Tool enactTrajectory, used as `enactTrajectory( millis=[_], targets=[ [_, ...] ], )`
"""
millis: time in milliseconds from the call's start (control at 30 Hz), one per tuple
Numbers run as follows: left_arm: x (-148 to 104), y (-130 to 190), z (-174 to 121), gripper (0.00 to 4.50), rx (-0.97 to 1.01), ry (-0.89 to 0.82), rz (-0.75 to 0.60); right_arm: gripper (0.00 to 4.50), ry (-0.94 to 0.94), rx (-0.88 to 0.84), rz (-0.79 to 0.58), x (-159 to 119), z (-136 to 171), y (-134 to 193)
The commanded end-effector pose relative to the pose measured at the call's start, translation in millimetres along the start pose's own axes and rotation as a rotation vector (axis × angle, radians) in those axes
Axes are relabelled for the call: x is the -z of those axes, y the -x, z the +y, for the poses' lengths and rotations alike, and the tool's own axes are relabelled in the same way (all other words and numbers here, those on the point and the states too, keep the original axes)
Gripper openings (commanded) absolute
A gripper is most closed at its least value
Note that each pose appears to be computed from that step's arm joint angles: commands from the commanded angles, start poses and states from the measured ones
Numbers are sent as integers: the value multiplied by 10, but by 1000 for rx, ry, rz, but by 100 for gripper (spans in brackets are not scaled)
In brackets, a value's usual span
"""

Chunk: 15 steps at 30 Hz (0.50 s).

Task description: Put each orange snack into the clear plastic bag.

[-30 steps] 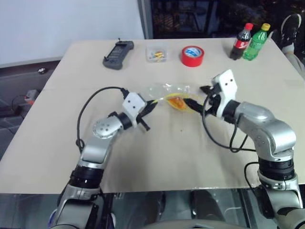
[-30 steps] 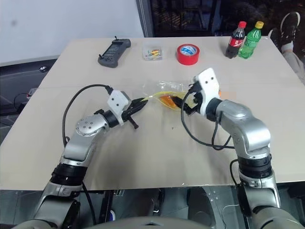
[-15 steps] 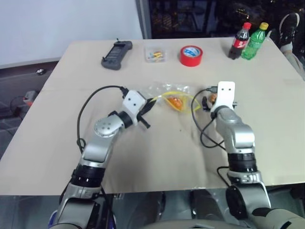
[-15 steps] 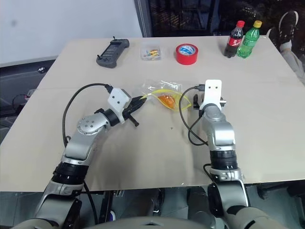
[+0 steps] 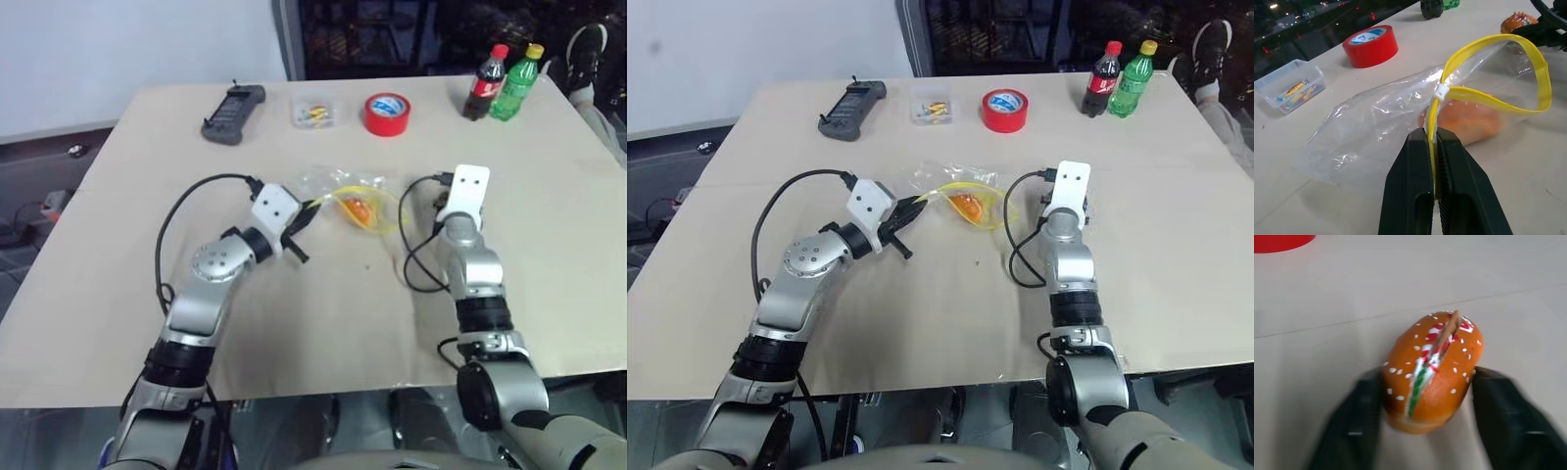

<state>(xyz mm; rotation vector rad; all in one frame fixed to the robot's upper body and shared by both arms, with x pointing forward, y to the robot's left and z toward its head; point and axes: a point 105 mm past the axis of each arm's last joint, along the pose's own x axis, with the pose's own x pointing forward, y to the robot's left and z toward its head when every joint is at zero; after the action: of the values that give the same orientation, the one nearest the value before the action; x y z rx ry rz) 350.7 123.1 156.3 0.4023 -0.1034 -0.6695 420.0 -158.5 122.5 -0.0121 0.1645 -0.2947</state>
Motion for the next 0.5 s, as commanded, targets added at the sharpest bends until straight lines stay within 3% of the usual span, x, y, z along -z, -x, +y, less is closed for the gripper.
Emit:
enactTrajectory(
  millis=[33, 133, 267, 333, 500],
  targets=[
    [-128, 51, 70, 0, -32, -32, -38, 130, 18, -94, -95, -198, 44, 73],
    [-127, 66, 65, 0, -33, -32, -38, 130, 13, -232, -135, -255, 50, 228],
    [-134, 85, 54, 0, -27, -47, -39, 130, -21, -763, -140, -358, 214, 906],
    [-144, 93, 41, 0, -20, -54, -44, 130, -2, -928, -117, -377, 248, 1190],
    [-179, 122, 25, 0, -3, -68, -54, 130, -3, -1091, -64, -409, 415, 1485]
  ],
)
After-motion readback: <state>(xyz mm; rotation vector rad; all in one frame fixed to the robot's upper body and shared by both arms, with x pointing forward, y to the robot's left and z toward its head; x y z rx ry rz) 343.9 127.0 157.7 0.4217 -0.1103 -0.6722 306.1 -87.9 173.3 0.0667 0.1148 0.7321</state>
